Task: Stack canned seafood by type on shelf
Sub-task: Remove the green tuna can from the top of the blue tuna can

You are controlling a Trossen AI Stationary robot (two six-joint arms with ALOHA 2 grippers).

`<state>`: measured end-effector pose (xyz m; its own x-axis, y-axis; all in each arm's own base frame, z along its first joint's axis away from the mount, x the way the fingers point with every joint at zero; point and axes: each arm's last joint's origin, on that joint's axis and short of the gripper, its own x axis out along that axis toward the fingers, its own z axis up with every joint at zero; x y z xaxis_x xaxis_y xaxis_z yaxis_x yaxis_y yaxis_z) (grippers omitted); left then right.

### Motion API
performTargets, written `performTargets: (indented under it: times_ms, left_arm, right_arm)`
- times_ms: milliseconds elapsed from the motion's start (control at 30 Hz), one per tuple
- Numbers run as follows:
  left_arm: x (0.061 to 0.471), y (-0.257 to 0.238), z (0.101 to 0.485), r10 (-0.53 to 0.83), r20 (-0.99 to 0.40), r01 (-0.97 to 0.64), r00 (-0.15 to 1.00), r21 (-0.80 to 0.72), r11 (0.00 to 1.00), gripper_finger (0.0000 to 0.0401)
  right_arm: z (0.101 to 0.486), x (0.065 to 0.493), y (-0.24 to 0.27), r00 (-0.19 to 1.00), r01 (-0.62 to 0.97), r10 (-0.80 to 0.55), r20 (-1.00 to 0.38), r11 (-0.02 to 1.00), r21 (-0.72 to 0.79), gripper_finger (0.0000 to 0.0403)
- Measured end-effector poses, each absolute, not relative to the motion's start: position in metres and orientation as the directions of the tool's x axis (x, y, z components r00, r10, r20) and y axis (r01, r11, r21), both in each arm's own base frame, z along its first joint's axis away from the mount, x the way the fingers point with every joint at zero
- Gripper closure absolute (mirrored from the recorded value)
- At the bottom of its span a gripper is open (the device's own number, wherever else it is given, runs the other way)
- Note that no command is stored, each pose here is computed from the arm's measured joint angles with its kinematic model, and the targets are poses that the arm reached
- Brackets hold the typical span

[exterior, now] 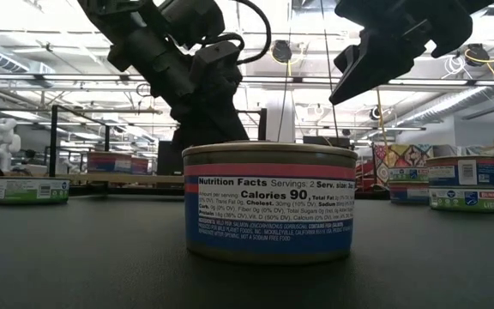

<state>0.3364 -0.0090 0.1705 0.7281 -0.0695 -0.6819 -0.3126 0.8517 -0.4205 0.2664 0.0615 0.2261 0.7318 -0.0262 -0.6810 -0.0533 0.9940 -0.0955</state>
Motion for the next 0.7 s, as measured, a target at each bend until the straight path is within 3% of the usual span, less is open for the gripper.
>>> performTargets:
  times_ms: [200, 500, 700]
  left_arm:
    - [0.337, -0.009, 0.171, -0.09, -0.678, -0.299, 0.729, -0.434, 0.85, 0.0284]
    - [0.336, -0.007, 0.172, -0.092, -0.68, -0.306, 0.728, -0.442, 0.843, 0.0388]
    - [0.338, 0.001, 0.173, -0.106, -0.679, -0.309, 0.727, -0.461, 0.832, 0.0399]
  right_arm:
    - [0.226, 0.266, 0.061, 0.732, -0.053, -0.026, -0.681, 0.994, -0.095, 0.0376]
    - [0.226, 0.266, 0.061, 0.733, -0.053, -0.026, -0.68, 0.994, -0.095, 0.0376]
    - [0.226, 0.266, 0.061, 0.732, -0.053, -0.026, -0.681, 0.994, -0.095, 0.0376]
